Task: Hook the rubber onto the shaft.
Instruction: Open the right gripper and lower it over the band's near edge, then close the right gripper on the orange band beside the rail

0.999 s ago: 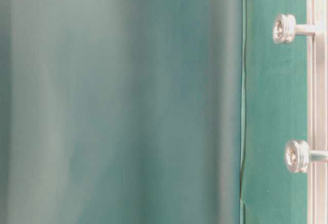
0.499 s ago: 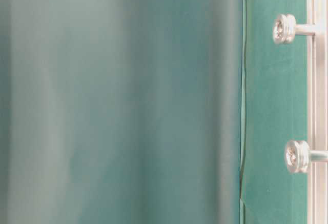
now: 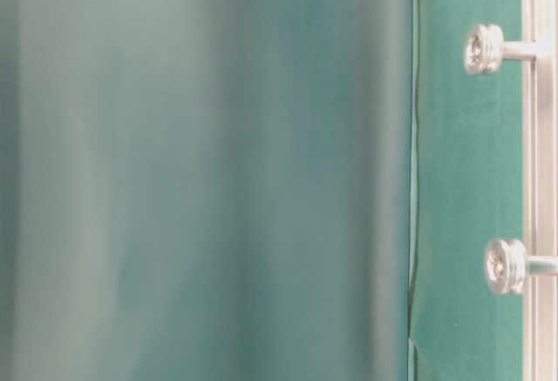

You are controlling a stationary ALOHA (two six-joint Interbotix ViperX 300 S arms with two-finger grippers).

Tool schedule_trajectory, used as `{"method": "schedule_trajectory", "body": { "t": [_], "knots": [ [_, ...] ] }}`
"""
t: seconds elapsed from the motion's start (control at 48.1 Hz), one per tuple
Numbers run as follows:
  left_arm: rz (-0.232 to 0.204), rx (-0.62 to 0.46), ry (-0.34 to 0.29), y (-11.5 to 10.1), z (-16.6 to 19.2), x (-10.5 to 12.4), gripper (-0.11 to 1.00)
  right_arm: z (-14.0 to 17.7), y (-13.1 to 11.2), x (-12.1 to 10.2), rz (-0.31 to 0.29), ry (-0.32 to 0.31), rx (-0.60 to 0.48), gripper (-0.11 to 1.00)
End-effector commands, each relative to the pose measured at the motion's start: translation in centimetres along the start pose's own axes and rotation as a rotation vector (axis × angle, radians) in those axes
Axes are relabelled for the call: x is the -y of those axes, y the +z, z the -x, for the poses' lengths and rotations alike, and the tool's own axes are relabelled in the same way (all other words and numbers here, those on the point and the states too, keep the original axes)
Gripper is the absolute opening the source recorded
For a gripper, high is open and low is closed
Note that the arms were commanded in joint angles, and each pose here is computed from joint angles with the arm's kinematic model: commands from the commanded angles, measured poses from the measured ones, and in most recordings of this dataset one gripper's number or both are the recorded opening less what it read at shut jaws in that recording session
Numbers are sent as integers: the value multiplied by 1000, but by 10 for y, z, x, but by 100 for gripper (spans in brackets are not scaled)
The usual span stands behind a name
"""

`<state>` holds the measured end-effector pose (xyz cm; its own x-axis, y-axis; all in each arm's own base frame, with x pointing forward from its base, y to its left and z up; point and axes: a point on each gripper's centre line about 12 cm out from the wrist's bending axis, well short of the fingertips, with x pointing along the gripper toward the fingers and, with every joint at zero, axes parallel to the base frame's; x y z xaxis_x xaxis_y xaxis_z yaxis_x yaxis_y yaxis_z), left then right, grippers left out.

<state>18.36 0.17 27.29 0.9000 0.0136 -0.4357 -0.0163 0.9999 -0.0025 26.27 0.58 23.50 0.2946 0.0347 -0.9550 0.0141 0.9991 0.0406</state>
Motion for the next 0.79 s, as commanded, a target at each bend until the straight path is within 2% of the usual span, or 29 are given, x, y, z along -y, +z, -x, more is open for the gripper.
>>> {"method": "schedule_trajectory", "body": {
  "t": [0.0, 0.187, 0.374, 0.77],
  "knots": [
    [-1, 28, 2, 11, 1, 0, 0, 6, 6, -2, 2, 5, 29, 95],
    [-1, 28, 0, 11, 1, 0, 0, -1, 2, -9, 14, 22, 9, 95],
    [-1, 26, 0, 11, 1, 0, 0, -20, -3, -17, -11, 70, 13, 95],
    [0, 25, 0, 10, 1, 0, 0, -46, -7, -27, -5, 94, 28, 95]
  ]
}}
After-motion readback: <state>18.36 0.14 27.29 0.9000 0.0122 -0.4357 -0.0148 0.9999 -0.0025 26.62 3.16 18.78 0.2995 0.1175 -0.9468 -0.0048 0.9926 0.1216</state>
